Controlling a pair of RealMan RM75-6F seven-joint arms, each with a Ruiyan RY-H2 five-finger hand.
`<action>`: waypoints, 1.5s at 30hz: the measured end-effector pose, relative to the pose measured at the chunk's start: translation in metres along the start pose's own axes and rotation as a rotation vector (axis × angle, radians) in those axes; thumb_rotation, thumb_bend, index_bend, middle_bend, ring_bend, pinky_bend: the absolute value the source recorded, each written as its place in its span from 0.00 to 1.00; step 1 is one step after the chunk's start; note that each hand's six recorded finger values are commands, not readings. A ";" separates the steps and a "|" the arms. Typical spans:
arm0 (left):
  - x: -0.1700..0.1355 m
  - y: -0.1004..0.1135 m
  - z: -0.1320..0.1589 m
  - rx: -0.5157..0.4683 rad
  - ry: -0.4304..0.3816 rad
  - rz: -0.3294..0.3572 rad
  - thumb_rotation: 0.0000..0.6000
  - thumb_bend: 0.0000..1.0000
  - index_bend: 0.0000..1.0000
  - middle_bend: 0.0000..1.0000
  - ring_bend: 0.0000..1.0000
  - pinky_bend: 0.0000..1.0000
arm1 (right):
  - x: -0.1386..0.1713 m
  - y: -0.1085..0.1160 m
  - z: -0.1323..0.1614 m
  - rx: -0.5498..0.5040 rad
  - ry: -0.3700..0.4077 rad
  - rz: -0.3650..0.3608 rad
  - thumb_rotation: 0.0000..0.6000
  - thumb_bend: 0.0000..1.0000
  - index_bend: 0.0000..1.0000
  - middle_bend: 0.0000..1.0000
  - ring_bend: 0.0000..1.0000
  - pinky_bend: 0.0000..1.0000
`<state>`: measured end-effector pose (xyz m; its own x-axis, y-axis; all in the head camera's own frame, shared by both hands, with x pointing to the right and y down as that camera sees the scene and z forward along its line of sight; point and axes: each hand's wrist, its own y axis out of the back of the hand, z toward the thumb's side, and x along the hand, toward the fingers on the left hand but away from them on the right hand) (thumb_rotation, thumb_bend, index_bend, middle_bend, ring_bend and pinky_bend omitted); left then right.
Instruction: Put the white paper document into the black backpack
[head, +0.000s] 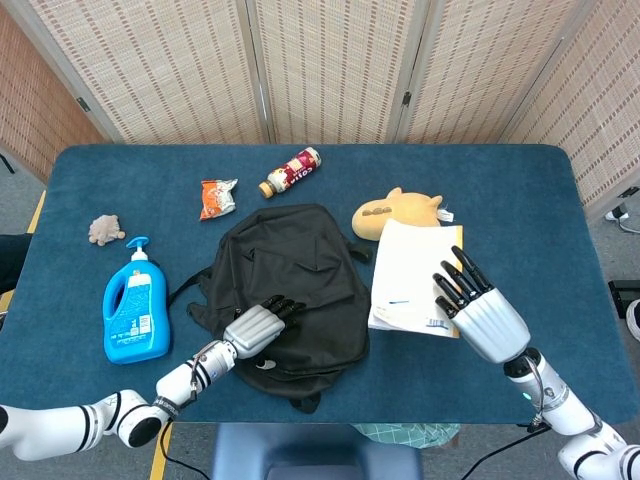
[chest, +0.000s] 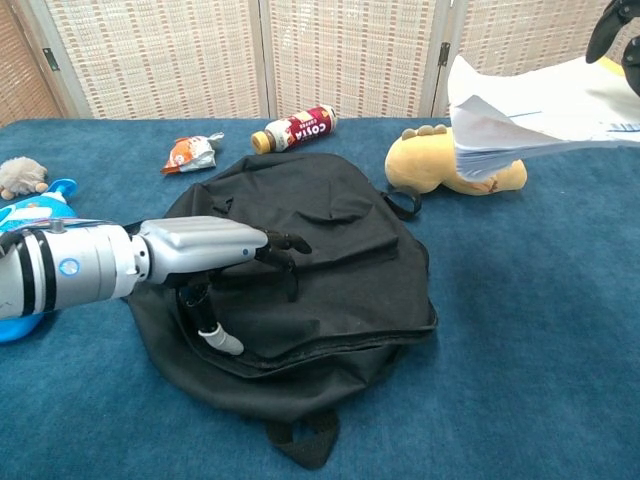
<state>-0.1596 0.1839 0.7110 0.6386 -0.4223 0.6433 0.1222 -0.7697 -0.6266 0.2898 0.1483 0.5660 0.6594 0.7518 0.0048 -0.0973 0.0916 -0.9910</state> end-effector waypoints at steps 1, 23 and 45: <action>0.001 0.000 -0.001 -0.007 0.005 0.013 1.00 0.34 0.47 0.15 0.12 0.00 | 0.000 0.000 0.000 -0.001 0.000 0.001 1.00 0.44 0.77 0.41 0.27 0.11; 0.006 0.047 -0.039 -0.323 0.059 0.237 1.00 0.56 0.58 0.27 0.22 0.00 | 0.009 0.034 0.022 -0.115 0.058 -0.146 1.00 0.45 0.77 0.41 0.28 0.11; 0.021 0.131 -0.090 -0.473 0.192 0.372 1.00 0.57 0.57 0.27 0.21 0.00 | 0.008 0.016 0.109 -0.427 0.295 -0.051 1.00 0.45 0.77 0.41 0.29 0.14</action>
<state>-0.1987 0.0310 0.6823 0.4203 -0.7471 0.5149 -0.4588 -0.6646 -0.5898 0.2118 0.2270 0.5649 0.8433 0.5317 0.0781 0.2129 -0.1971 -0.9570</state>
